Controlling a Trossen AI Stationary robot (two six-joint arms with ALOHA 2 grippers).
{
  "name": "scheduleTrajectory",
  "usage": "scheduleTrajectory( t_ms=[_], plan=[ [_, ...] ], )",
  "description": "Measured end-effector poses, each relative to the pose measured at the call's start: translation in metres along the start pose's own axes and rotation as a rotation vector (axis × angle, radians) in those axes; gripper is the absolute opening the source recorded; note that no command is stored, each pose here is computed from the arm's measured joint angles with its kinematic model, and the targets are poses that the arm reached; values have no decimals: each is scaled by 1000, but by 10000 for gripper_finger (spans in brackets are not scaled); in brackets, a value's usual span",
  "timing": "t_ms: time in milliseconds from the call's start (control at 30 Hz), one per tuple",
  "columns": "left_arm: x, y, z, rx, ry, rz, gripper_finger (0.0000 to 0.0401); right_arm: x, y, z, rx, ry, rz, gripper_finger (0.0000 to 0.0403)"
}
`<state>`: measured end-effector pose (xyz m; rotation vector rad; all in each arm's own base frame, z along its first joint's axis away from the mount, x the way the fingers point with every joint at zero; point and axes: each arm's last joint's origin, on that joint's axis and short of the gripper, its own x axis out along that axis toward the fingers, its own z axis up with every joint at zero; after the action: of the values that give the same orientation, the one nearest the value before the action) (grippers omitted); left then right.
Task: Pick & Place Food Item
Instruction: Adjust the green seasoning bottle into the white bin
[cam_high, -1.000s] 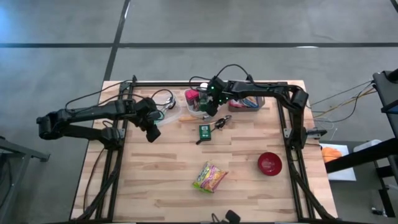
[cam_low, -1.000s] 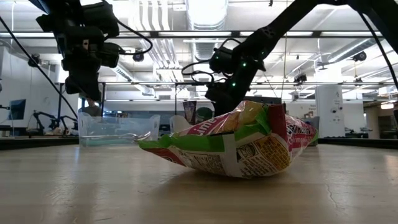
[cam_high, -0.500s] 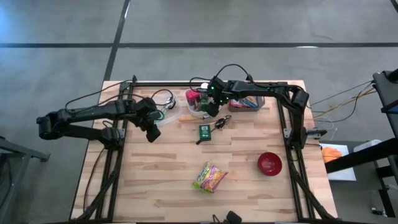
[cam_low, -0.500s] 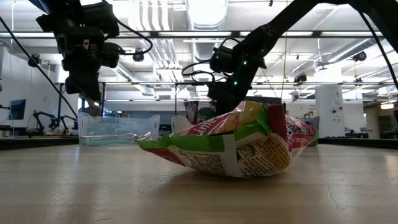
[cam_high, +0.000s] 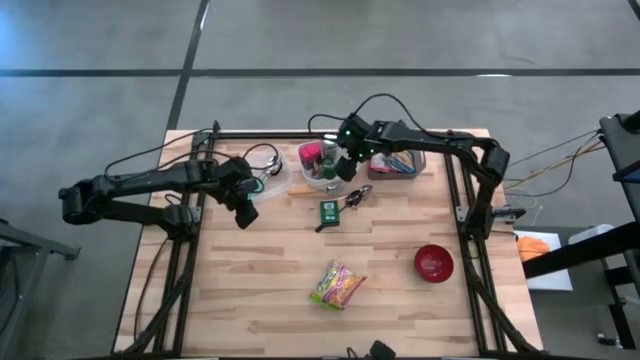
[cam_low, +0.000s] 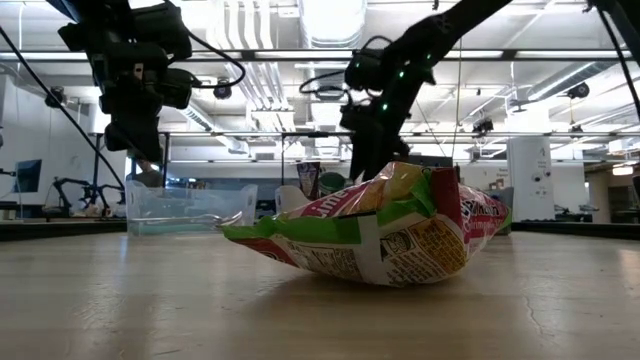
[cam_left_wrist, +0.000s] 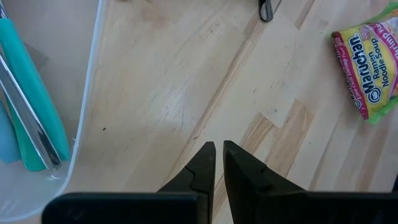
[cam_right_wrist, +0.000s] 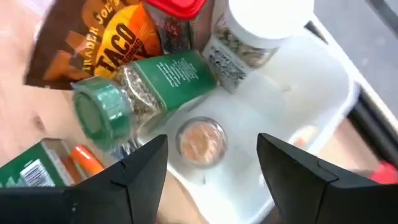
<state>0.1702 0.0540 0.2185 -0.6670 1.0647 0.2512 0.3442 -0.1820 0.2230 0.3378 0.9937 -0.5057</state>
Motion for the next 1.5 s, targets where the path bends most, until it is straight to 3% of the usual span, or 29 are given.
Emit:
scheduleTrajectory(
  t_ms=[167, 267, 500, 667, 800, 1033, 1500],
  plan=[
    [0, 0, 0, 0, 0, 0, 35, -18, 11, -5, -35, 23, 3, 242],
    [0, 0, 0, 0, 0, 0, 35, -23, 28, -9, -80, 34, 26, 217],
    [0, 0, 0, 0, 0, 0, 35, -26, 67, -17, -196, 14, 79, 102],
    [0, 0, 0, 1, -1, 0, 35, -24, 70, -14, -136, -50, 60, 21],
    [0, 0, 0, 1, -1, 0, 35, -18, 68, -16, -84, -45, 54, 13],
    [0, 0, 0, 2, -2, 0, 35, 8, 80, -26, -86, 33, 81, 12],
    [0, 0, 0, 12, -2, 0, 35, 33, 83, -29, -70, 42, 56, 12]
  ],
)
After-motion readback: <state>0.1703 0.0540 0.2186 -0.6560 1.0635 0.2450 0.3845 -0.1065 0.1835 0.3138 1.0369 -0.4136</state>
